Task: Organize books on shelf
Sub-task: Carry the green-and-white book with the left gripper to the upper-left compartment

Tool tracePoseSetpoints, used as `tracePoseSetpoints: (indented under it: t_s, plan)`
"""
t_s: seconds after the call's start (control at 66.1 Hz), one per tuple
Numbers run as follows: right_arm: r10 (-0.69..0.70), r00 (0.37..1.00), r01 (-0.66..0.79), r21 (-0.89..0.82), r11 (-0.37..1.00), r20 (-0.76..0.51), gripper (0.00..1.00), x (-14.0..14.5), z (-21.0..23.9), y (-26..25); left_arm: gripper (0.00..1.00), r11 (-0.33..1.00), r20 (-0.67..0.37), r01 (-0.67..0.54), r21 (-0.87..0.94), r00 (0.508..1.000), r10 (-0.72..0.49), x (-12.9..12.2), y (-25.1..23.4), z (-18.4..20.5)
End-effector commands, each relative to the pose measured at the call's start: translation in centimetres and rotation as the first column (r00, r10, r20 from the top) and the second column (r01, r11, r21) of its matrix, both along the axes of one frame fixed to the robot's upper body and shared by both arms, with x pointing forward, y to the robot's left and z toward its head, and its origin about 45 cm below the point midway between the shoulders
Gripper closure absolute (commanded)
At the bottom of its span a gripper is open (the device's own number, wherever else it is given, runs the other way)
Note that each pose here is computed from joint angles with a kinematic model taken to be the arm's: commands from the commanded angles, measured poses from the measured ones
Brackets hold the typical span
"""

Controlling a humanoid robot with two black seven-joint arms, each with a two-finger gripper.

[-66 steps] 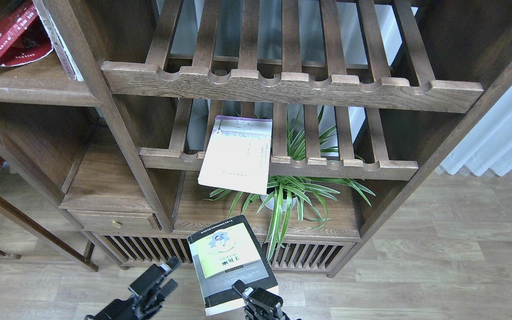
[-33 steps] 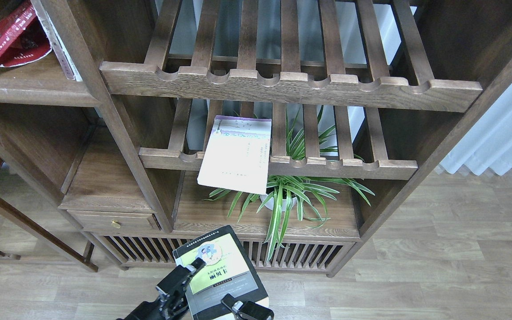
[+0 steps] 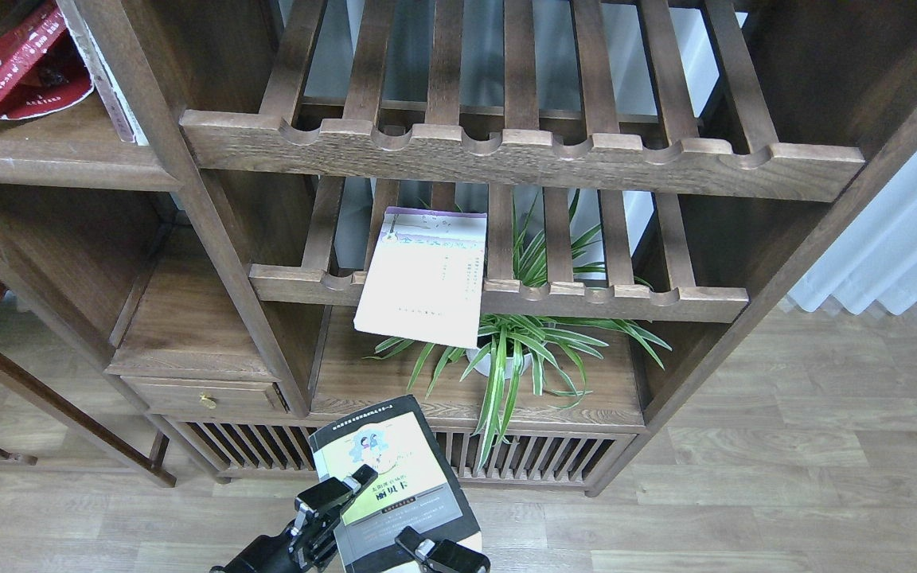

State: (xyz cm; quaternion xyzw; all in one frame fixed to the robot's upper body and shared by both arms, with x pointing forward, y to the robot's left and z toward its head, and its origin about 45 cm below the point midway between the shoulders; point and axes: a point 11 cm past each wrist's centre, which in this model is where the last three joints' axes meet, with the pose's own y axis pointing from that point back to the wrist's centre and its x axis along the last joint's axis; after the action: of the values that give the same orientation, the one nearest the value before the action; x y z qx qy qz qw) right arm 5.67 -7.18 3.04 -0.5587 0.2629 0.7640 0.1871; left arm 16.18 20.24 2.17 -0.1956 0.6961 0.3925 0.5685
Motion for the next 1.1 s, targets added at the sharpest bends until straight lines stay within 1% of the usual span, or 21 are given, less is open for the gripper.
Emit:
tracePoseSetpoints:
  t_s: [0.0,0.121,0.197,0.242,0.272,0.393,0.545,0.56,0.59,0.726,0.817,0.968,1.089]
  plan:
    - [0.008,1.000,-0.009,-0.013,1.000,-0.005,0.01,-0.7,-0.2,-0.1,0.94,0.998,0.042,-0.027,0.065,0.999,0.025,1.5,3.6,0.9]
    - [0.002,1.000,-0.002,-0.016,1.000,0.004,0.01,-0.3,-0.2,-0.2,0.95,0.986,0.087,-0.040,0.164,0.996,0.026,2.6,8.3,2.3]
    - [-0.011,1.000,0.011,-0.025,1.000,0.009,0.01,0.2,-0.3,-0.6,0.95,0.964,0.139,-0.072,0.257,0.990,0.037,3.3,13.1,4.6]
    - [-0.017,1.000,0.017,-0.027,0.999,0.013,0.01,0.5,-0.3,-0.7,0.95,0.953,0.163,-0.095,0.289,0.985,0.049,3.5,14.9,5.6]
    - [-0.018,1.000,0.018,-0.029,0.999,0.015,0.01,0.6,-0.4,-0.8,0.95,0.942,0.197,-0.122,0.312,0.979,0.061,4.1,16.3,6.8]
    - [-0.014,1.000,0.015,-0.037,0.999,0.017,0.01,0.8,-0.6,-0.9,0.94,0.912,0.293,-0.176,0.370,0.954,0.065,6.0,19.8,10.6]
    - [-0.010,1.000,0.011,-0.050,0.999,0.014,0.01,0.9,-1.0,-1.1,0.94,0.890,0.400,-0.214,0.404,0.916,0.039,7.9,21.8,15.3]
    - [-0.010,1.000,0.011,-0.051,0.999,0.013,0.01,0.9,-1.0,-1.1,0.94,0.880,0.433,-0.224,0.418,0.901,0.024,8.5,22.4,16.9]
    - [-0.010,1.000,0.011,-0.051,0.999,0.013,0.01,0.9,-1.0,-1.1,0.94,0.874,0.455,-0.234,0.426,0.891,0.017,8.9,22.9,18.0]
    - [-0.009,1.000,0.010,-0.058,0.998,0.007,0.01,0.8,-1.3,-1.2,0.94,0.844,0.530,-0.264,0.467,0.848,-0.028,9.7,24.3,22.4]
    - [-0.006,1.000,0.007,-0.061,0.998,0.005,0.01,0.7,-1.4,-1.3,0.94,0.812,0.584,-0.314,0.492,0.811,-0.041,10.4,25.9,25.5]
    - [-0.008,1.000,0.008,-0.064,0.998,0.002,0.01,0.7,-1.5,-1.4,0.94,0.771,0.636,-0.363,0.524,0.769,-0.070,11.1,27.5,29.2]
    - [-0.006,1.000,0.006,-0.070,0.998,-0.005,0.01,0.5,-1.7,-1.5,0.94,0.739,0.659,-0.383,0.554,0.745,-0.109,11.7,28.2,31.8]
